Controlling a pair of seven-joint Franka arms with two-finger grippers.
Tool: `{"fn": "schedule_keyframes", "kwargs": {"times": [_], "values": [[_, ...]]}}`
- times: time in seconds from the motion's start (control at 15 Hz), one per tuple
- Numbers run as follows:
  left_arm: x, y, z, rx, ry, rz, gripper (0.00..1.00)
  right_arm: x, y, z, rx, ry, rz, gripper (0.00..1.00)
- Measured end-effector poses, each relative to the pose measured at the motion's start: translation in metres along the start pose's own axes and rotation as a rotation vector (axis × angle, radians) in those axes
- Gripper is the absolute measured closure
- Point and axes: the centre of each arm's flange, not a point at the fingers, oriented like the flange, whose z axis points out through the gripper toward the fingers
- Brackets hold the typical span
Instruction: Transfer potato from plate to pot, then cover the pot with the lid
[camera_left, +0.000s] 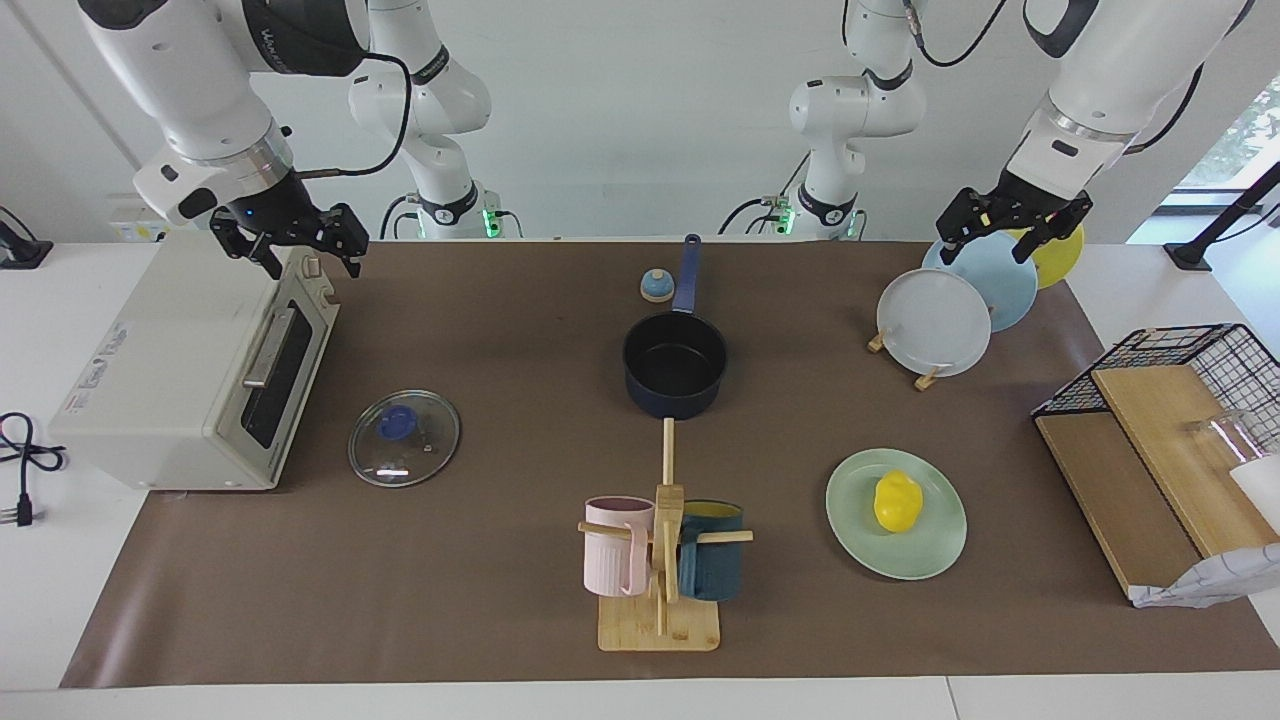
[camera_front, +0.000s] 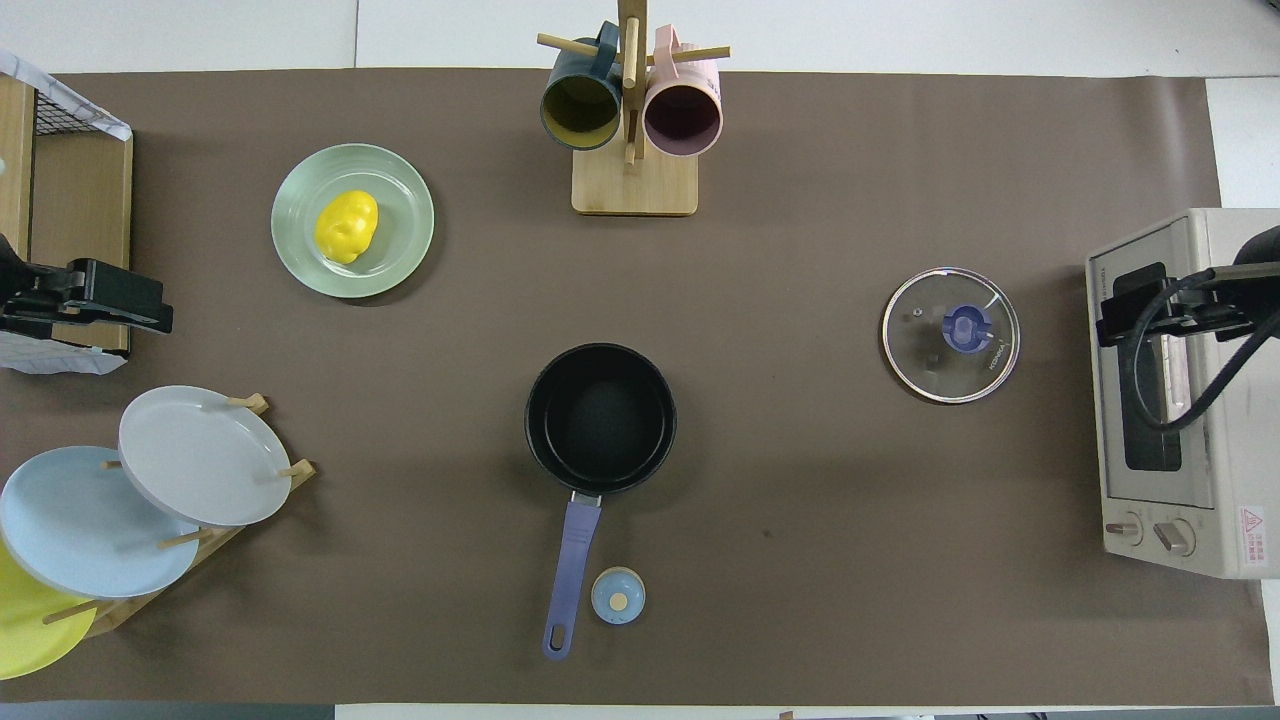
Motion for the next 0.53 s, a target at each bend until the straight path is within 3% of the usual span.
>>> {"fn": "schedule_keyframes", "kwargs": {"times": [0.53], "values": [[0.0001,0.0007,0.0032,0.0,-0.006,0.001,0.0,0.0,0.0,0.0,0.0,0.0,0.0,0.0]]}}
